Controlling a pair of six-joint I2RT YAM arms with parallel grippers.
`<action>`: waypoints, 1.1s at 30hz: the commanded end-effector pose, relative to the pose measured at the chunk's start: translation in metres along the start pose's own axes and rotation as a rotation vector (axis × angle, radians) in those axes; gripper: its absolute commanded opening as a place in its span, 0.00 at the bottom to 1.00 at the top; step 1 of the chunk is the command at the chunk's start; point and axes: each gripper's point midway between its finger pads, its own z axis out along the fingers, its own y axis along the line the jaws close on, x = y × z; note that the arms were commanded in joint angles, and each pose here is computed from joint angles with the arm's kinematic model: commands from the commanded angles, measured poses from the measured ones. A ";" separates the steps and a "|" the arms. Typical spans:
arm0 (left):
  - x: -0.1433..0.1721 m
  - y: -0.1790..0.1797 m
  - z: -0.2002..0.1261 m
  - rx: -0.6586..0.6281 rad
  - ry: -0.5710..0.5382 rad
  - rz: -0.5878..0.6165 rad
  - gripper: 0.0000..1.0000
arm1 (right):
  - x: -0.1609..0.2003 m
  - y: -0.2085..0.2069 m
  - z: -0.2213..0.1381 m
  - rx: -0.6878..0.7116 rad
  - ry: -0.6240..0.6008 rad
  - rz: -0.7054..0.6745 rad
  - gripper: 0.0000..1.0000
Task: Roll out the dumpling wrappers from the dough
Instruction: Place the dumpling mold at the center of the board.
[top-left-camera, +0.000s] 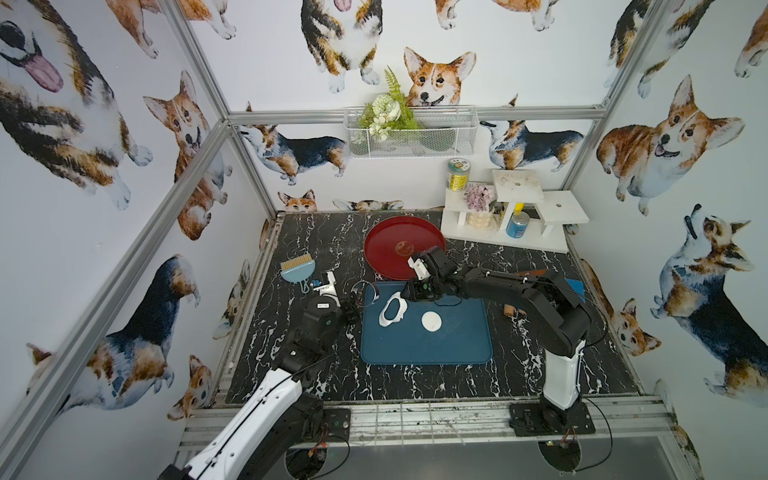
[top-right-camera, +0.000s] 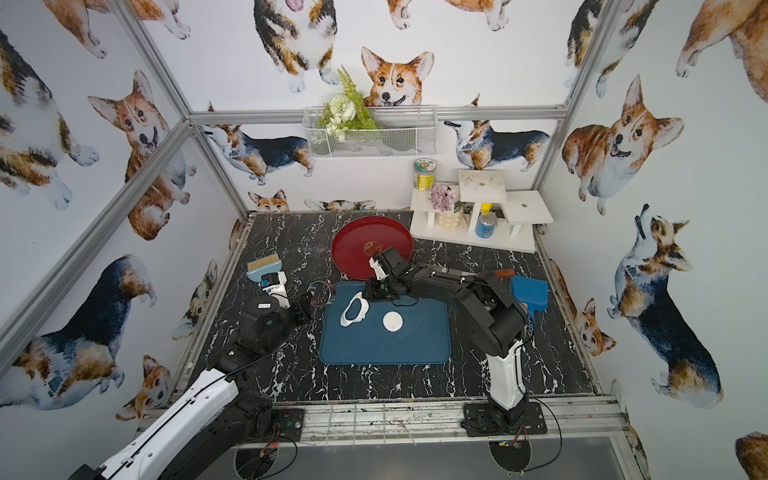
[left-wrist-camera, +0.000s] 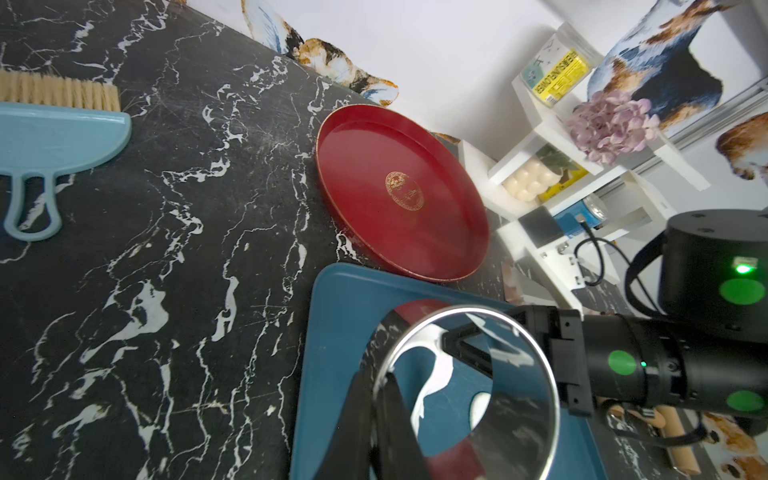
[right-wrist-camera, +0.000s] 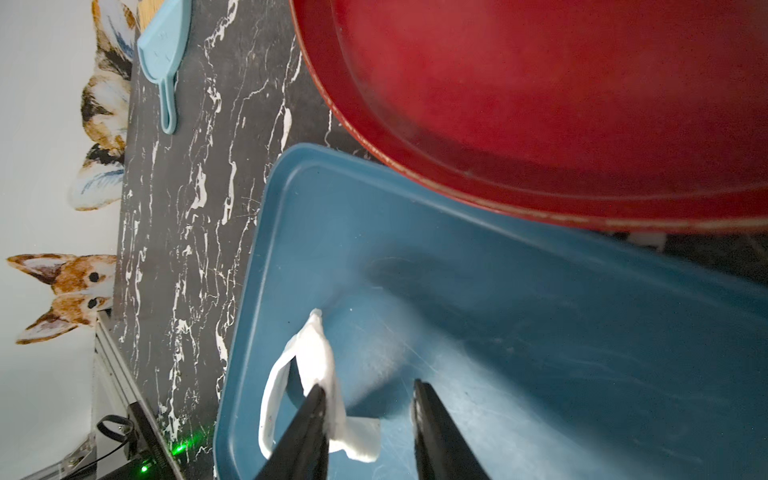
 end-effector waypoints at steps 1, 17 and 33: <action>0.005 0.019 0.002 -0.106 0.032 0.032 0.00 | 0.000 -0.003 -0.004 0.037 -0.004 -0.020 0.39; -0.002 0.081 0.059 -0.314 0.149 -0.002 0.00 | -0.003 0.004 -0.006 0.034 -0.005 -0.044 0.39; -0.011 0.101 0.132 -0.351 0.189 -0.003 0.16 | -0.004 0.010 -0.006 0.017 -0.010 -0.050 0.39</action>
